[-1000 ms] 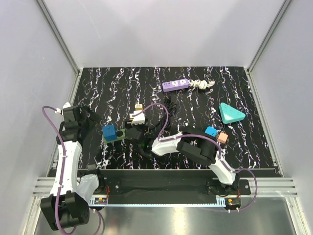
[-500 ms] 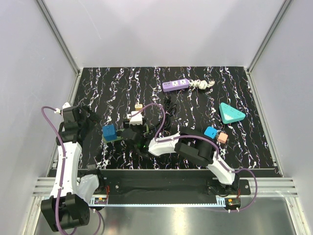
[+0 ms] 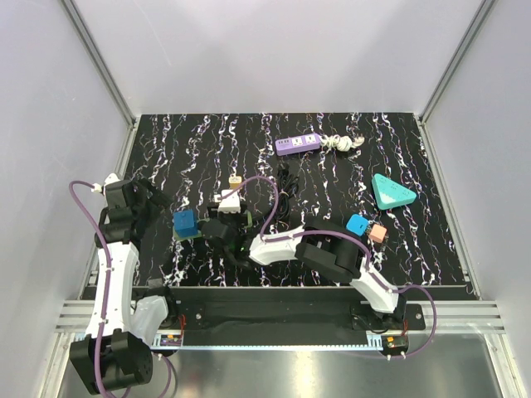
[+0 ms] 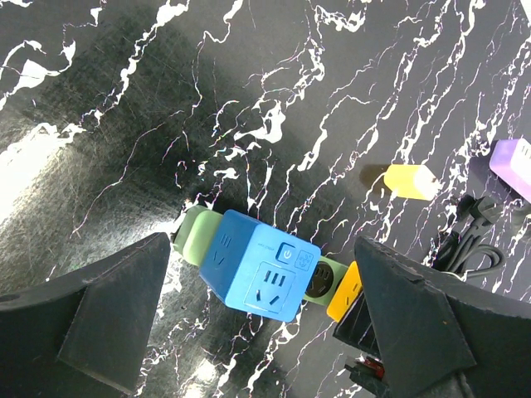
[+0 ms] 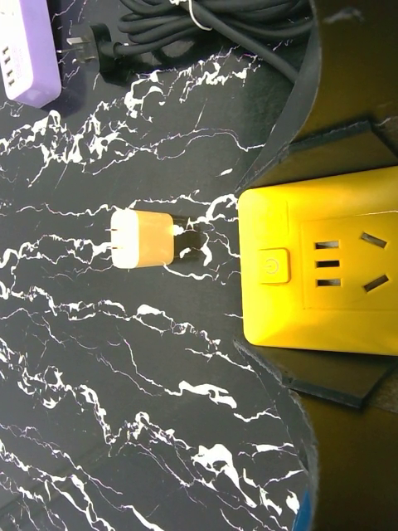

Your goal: Insert the plug

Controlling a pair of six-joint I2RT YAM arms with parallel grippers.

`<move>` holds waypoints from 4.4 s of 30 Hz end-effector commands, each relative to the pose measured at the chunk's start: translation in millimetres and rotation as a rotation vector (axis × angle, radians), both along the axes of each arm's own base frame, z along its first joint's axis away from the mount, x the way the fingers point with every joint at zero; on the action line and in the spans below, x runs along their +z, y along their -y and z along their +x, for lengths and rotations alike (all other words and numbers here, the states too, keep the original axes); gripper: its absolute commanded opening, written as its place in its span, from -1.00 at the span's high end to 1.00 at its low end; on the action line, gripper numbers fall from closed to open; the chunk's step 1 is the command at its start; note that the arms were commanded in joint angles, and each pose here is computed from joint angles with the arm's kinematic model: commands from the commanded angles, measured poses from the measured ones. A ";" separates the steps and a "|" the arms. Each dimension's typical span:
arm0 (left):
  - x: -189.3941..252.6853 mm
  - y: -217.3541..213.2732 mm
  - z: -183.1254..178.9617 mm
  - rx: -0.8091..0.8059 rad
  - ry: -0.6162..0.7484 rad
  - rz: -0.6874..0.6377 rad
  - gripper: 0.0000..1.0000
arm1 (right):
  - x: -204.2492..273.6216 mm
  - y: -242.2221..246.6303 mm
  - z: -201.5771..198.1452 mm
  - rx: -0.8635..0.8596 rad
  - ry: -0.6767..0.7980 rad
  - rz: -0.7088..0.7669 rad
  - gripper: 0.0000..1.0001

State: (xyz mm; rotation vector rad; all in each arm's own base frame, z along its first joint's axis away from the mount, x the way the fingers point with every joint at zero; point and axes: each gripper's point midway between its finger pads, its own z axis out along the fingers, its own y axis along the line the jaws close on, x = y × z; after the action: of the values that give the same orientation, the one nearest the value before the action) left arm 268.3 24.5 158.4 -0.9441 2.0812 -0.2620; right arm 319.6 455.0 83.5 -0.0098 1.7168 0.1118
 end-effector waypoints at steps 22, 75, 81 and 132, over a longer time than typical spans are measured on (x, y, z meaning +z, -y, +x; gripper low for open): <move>15.8 -0.2 9.2 -0.016 0.078 0.012 -0.98 | 22.6 21.7 -29.8 0.163 -0.198 -0.158 -0.99; 18.1 11.3 13.4 -0.087 0.109 -0.010 -0.98 | 62.1 2.2 -39.5 0.513 -0.490 -0.004 0.84; 18.1 10.6 12.8 -0.087 0.111 -0.005 -0.98 | -0.8 6.6 -52.2 0.495 -0.614 -0.033 0.90; -67.0 223.8 40.4 -0.795 -0.312 0.544 -0.05 | 88.1 239.3 -76.5 0.162 -0.387 0.312 0.35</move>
State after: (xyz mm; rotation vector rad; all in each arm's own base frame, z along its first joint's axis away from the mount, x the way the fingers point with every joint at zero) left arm 302.6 -220.2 97.0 0.2080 2.5438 -0.0960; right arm 237.0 211.6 161.6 0.0615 2.0990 0.4977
